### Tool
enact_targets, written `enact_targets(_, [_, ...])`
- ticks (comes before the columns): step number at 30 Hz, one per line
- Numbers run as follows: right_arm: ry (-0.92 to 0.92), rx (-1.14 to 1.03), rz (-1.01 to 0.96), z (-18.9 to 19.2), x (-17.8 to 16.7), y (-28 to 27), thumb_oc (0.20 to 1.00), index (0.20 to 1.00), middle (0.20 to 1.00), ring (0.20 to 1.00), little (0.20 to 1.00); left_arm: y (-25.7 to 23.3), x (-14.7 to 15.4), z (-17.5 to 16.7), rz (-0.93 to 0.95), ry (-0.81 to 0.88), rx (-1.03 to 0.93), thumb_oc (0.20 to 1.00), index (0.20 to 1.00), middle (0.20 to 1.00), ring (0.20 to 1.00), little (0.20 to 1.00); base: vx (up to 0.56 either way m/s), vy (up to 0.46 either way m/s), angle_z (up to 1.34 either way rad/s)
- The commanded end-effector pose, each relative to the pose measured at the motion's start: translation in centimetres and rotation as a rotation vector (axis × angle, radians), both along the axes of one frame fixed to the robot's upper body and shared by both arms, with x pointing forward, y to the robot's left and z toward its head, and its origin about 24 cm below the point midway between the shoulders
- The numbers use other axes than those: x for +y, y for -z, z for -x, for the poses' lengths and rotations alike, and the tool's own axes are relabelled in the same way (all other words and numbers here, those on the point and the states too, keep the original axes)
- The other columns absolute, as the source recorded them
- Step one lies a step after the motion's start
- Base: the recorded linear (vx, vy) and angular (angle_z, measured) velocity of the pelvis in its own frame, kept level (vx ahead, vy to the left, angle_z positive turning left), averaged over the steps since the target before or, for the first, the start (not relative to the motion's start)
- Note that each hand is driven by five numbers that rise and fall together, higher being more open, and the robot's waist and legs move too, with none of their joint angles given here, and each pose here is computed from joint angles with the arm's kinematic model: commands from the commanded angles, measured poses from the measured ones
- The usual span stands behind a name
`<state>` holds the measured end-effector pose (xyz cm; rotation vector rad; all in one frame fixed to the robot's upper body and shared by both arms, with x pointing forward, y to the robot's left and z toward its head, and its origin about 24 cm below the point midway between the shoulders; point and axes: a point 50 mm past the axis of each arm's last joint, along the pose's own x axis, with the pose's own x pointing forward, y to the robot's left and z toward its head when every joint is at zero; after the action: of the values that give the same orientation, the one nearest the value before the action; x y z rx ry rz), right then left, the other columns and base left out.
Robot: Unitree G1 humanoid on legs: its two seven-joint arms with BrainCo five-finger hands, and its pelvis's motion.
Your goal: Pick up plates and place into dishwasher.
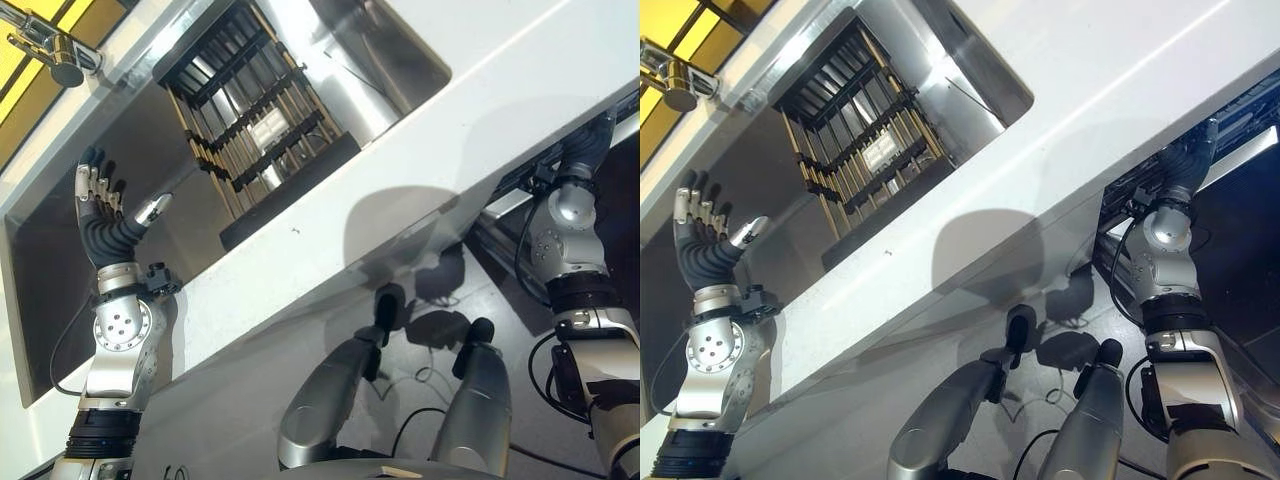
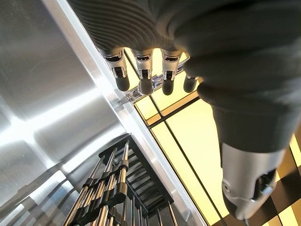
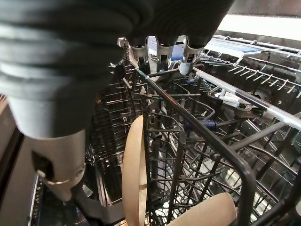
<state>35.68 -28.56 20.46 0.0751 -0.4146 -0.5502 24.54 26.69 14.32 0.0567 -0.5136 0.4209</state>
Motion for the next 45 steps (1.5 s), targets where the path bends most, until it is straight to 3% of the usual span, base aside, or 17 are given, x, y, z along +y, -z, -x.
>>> enact_targets(1, [-0.086,-0.337,0.244,0.5,5.7,-10.3,1.000,1.000,1.000,1.000,1.000,-0.2,-0.5,1.5,0.002,0.040,-0.039,1.000,1.000,1.000,1.000,1.000,-0.08,-0.019,0.03])
enact_targets(10, [0.147,-0.181,0.273,2.2,3.6,-5.5,1.000,1.000,1.000,1.000,1.000,-1.2,-0.5,0.6,-0.001,-0.017,-0.077,1.000,1.000,1.000,1.000,1.000,-0.10,-0.044,0.09])
enact_targets(24, [0.335,-0.013,0.219,5.3,0.6,1.1,1.000,1.000,1.000,1.000,1.000,-1.9,-0.8,-0.8,-0.066,-0.044,-0.061,1.000,1.000,1.000,1.000,1.000,-0.05,-0.003,-0.33])
enact_targets(37, [0.593,0.073,-0.035,10.9,-2.8,8.3,1.000,1.000,1.000,1.000,1.000,1.3,-0.3,1.1,-0.051,-0.051,0.012,1.000,1.000,1.000,1.000,1.000,-0.04,0.138,-0.60])
enact_targets(41, [0.681,0.116,-0.163,12.7,-2.7,11.3,1.000,1.000,1.000,1.000,1.000,1.0,-1.2,0.4,-0.066,-0.019,0.016,1.000,1.000,1.000,1.000,1.000,-0.06,0.092,-0.39])
enact_targets(45, [0.658,0.064,-0.294,12.8,-2.4,12.3,1.000,1.000,1.000,1.000,1.000,0.5,-2.5,-0.8,-0.068,0.015,-0.014,1.000,1.000,1.000,1.000,1.000,-0.12,0.027,-0.11])
